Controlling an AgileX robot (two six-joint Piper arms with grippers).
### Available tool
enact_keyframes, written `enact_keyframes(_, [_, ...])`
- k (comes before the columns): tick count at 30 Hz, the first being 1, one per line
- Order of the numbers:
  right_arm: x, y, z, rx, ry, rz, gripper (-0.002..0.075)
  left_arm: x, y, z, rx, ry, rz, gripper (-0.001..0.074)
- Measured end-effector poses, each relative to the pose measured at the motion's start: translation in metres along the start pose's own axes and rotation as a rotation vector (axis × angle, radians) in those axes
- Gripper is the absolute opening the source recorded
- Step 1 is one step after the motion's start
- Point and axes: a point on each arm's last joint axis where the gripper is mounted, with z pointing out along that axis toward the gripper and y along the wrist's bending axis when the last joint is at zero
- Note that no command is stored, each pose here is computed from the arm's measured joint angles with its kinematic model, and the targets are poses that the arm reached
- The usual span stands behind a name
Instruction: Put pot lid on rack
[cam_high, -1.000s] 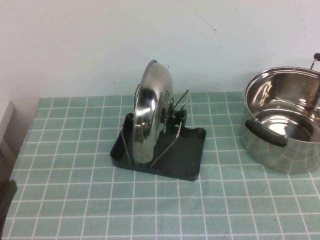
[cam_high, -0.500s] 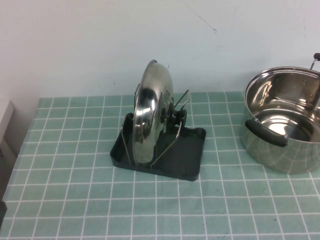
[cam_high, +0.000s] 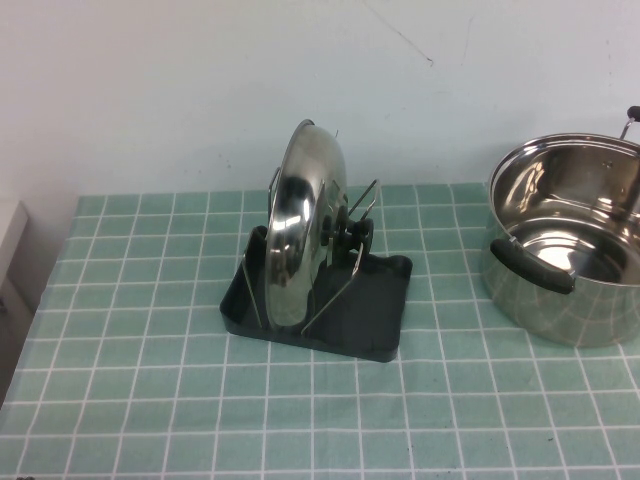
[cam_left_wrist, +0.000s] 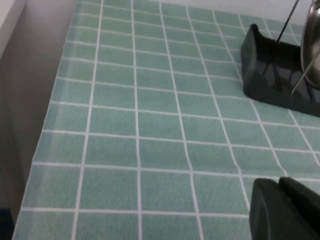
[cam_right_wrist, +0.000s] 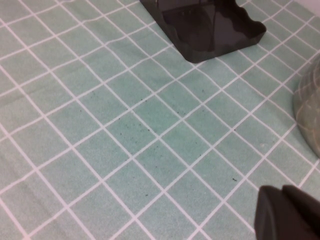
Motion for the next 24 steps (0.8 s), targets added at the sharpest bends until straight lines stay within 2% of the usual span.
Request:
enact_keyframes(9, [0.0,0.0,0.0,0.0,0.0,0.0,-0.0001,-0.002,0.0018,-0.0075,-0.018,-0.085,-0.009,-0.0001])
enact_keyframes(24, [0.0,0.0,0.0,0.0,0.0,0.0,-0.0001,-0.0021,0.0031,-0.0078,-0.044,-0.089,0.085,-0.0001])
